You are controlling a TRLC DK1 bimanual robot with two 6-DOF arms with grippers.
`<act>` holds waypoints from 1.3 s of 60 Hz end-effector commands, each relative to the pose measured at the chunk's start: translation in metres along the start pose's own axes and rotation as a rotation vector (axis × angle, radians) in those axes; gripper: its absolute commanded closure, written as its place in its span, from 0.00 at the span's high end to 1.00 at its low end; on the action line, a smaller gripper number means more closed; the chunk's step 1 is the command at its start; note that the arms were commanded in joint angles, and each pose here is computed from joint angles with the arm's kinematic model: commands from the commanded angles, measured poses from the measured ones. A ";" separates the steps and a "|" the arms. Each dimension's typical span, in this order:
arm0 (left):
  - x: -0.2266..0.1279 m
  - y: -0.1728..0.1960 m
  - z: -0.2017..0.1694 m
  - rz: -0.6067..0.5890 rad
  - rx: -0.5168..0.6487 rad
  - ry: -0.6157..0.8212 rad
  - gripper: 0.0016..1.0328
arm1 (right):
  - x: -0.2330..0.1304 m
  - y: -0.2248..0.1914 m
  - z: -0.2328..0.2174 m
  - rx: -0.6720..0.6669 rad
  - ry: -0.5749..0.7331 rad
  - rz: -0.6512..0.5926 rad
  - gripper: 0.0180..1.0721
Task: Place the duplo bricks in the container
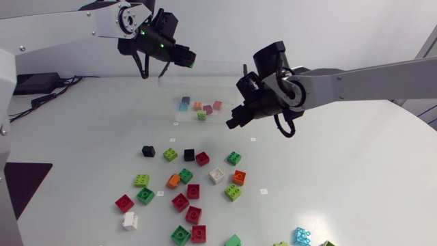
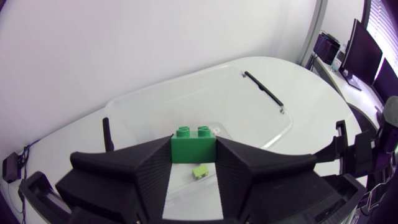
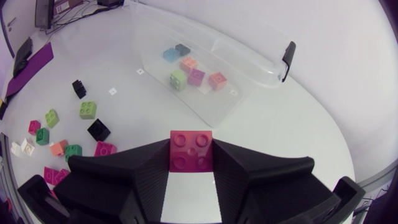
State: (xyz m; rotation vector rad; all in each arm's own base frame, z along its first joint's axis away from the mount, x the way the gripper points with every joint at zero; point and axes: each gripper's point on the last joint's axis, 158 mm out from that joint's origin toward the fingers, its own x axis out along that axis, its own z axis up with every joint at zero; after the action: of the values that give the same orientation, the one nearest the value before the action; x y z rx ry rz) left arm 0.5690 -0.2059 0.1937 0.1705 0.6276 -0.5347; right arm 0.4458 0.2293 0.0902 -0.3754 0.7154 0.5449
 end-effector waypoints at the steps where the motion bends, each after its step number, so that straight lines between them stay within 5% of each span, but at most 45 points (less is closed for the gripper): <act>1: 0.011 -0.002 0.013 -0.010 -0.024 -0.039 0.25 | -0.014 -0.001 0.013 0.028 -0.025 -0.003 0.28; 7: 0.017 0.002 0.018 0.016 -0.020 -0.062 0.61 | -0.023 -0.004 0.032 0.050 -0.066 -0.008 0.28; 9: 0.017 0.005 0.017 0.030 -0.021 -0.060 0.83 | -0.026 -0.004 0.039 0.054 -0.081 -0.008 0.28; 12: 0.012 0.007 0.016 0.042 -0.020 -0.062 0.96 | -0.029 -0.003 0.048 0.061 -0.097 -0.007 0.27; 24: -0.050 0.010 0.019 0.084 0.034 -0.156 0.96 | -0.039 -0.009 0.095 0.089 -0.190 -0.018 0.28; 35: -0.108 0.023 -0.024 0.135 0.073 -0.104 0.96 | -0.030 -0.018 0.130 0.119 -0.247 -0.029 0.27; 62: -0.118 0.019 -0.187 0.114 0.106 0.182 0.96 | 0.003 -0.024 0.164 0.134 -0.285 -0.044 0.28; 78: -0.111 0.017 -0.230 0.099 0.105 0.252 0.96 | 0.023 -0.021 0.175 0.138 -0.294 -0.049 0.28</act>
State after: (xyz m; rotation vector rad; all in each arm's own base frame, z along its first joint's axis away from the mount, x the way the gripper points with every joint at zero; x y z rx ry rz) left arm 0.3882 -0.0783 0.0816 0.3486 0.8317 -0.4484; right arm 0.5571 0.2992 0.2073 -0.1920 0.4446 0.4914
